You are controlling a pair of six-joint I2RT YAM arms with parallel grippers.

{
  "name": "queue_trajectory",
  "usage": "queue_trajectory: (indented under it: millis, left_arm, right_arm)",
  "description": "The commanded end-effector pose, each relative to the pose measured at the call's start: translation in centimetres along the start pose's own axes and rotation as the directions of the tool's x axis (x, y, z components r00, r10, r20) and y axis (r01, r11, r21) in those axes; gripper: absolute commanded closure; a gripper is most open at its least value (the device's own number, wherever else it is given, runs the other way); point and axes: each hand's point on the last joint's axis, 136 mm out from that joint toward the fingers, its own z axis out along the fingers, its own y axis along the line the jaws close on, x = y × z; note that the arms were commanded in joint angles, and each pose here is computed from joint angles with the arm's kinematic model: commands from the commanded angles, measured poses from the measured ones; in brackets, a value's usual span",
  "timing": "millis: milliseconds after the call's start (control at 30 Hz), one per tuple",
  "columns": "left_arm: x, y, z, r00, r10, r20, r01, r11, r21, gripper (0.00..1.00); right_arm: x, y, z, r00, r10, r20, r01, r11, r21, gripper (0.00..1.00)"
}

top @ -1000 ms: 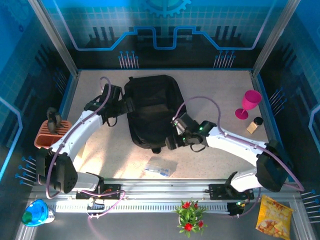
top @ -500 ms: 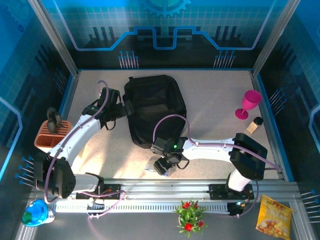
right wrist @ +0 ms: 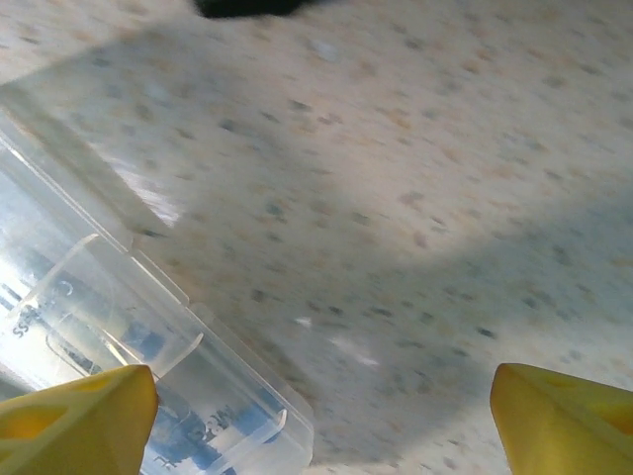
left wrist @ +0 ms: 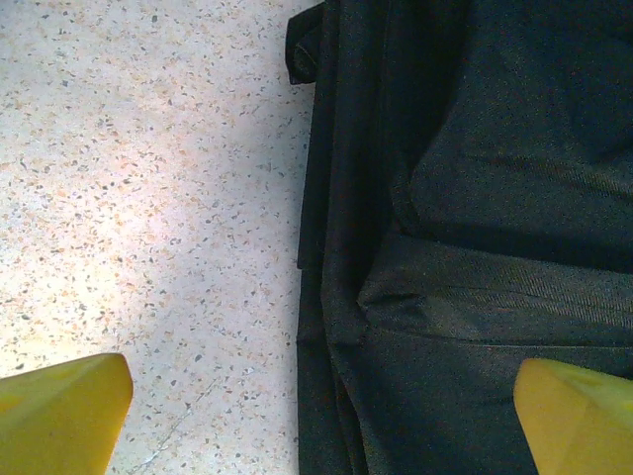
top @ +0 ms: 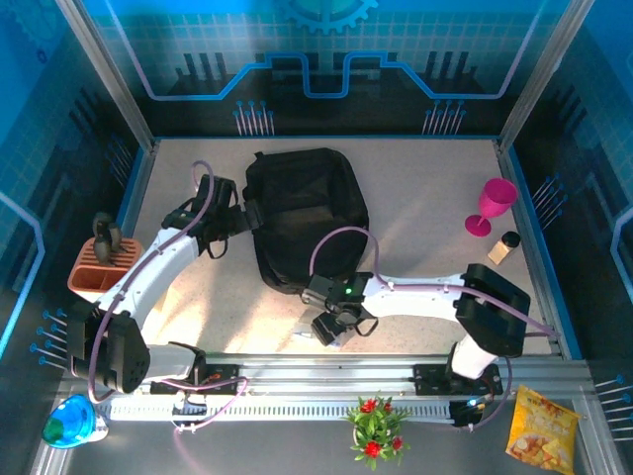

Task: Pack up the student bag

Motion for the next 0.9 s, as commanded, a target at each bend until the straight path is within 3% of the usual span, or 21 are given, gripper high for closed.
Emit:
queue_trajectory:
  millis: [0,367,600,633,667,867]
  left_arm:
    - [-0.2,-0.2,0.3,1.000,0.011,0.001,-0.011,1.000,0.020,0.01]
    - [-0.2,-0.8,0.7,1.000,0.005,-0.019,-0.004,0.999,0.038,0.01]
    - [-0.4,-1.1,0.7,1.000,0.002,-0.022,-0.001,0.999,0.048,0.01]
    - [-0.5,-1.1,0.7,1.000,0.001,-0.021,0.000,0.999,0.049,0.01]
    - [-0.5,-1.2,0.7,1.000,0.001,-0.019,0.000,0.999,0.049,0.01]
    - [-0.7,-1.3,0.6,1.000,0.002,-0.019,-0.001,0.999,0.050,0.01]
  right_arm:
    - [3.2,-5.6,1.1,0.989,0.138,-0.057,-0.129,0.982,0.137,0.12]
    - [5.2,-14.5,-0.7,0.836,0.547,0.034,-0.545,0.823,0.162,0.14]
    - [2.0,-11.7,-3.0,0.925,0.367,0.098,-0.365,0.930,-0.035,0.09]
    - [1.9,-11.5,-2.9,0.933,0.348,0.095,-0.347,0.938,-0.030,0.02]
    - [1.9,-11.3,-2.8,0.941,0.327,0.091,-0.327,0.945,-0.018,0.00]
    - [1.6,-10.2,-1.4,0.971,0.238,0.033,-0.239,0.971,0.032,0.00]
